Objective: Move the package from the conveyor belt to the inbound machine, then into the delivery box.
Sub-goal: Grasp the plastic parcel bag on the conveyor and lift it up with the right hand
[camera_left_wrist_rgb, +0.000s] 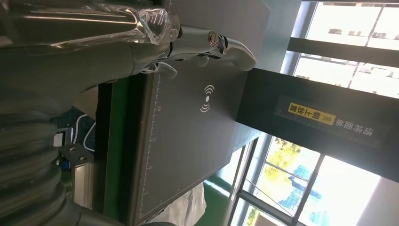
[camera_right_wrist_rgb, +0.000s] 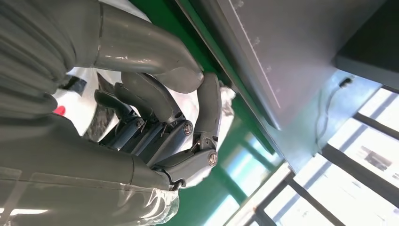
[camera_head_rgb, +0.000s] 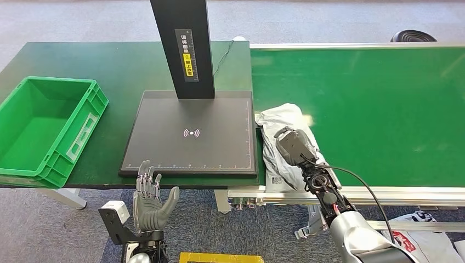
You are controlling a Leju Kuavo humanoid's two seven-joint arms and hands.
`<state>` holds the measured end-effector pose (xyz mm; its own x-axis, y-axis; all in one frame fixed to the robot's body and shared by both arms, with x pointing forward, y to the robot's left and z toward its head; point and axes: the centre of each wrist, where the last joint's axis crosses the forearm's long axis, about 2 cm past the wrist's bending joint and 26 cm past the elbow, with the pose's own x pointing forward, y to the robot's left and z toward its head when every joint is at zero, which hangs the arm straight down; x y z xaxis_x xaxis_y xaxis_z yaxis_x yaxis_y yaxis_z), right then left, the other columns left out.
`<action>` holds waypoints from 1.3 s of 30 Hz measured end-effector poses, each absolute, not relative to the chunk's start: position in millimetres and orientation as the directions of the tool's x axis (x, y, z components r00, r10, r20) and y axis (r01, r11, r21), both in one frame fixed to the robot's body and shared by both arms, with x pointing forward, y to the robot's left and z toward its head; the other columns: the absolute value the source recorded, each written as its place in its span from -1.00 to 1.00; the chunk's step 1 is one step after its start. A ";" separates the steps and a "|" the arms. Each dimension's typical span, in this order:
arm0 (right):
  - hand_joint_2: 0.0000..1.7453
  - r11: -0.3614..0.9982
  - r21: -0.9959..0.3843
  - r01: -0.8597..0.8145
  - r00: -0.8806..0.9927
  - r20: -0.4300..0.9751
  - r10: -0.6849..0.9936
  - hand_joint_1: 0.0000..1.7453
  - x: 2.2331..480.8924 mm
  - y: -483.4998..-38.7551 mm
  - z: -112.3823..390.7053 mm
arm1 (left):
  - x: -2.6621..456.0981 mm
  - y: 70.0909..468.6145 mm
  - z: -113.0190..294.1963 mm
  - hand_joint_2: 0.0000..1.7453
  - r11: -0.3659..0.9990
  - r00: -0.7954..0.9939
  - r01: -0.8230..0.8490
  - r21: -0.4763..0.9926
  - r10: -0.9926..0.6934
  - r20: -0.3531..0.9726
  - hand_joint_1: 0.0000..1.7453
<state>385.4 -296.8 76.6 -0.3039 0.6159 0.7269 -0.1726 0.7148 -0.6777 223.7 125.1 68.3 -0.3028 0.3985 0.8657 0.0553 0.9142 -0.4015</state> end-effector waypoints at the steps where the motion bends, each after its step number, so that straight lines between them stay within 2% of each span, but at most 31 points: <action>1: 1.00 0.713 -0.682 -0.161 -0.315 0.721 0.618 1.00 389.3 -298.6 81.6 | 223.9 125.0 68.4 1.00 0.914 -0.303 0.058 -0.402 0.399 0.865 -1.00; 10: 1.00 0.710 -0.703 -0.038 -0.400 0.662 0.634 0.94 434.4 -329.3 153.1 | 226.5 122.4 69.8 1.00 0.912 -0.303 0.081 -0.402 0.407 0.862 -1.00; 11: 1.00 0.708 -0.705 -0.036 -0.398 0.660 0.637 0.63 435.2 -332.6 155.6 | 226.7 121.8 70.1 1.00 0.912 -0.303 0.085 -0.402 0.408 0.861 -1.00; 14: 1.00 0.674 -0.737 -0.055 -0.369 0.642 0.672 -0.82 430.8 -340.8 150.4 | 228.0 120.2 70.8 1.00 0.911 -0.303 0.097 -0.401 0.411 0.860 -1.00; 15: 1.00 0.651 -0.756 -0.070 -0.355 0.629 0.692 -1.00 427.2 -342.4 144.6 | 228.6 119.9 70.9 1.00 0.910 -0.303 0.101 -0.401 0.412 0.859 -1.00; 22: 1.00 0.517 -0.829 -0.214 -0.253 0.558 0.790 -1.00 399.4 -346.5 100.8 | 229.3 119.4 71.0 1.00 0.908 -0.303 0.110 -0.403 0.417 0.857 -1.00; 29: 1.00 0.481 -0.813 -0.329 -0.207 0.559 0.803 -1.00 377.5 -344.9 71.2 | 229.1 119.6 70.4 1.00 0.908 -0.301 0.113 -0.403 0.418 0.857 -1.00; 39: 1.00 0.450 -0.796 -0.404 -0.159 0.546 0.823 -1.00 367.6 -337.4 57.2 | 229.1 119.7 70.2 1.00 0.905 -0.298 0.114 -0.411 0.426 0.854 -1.00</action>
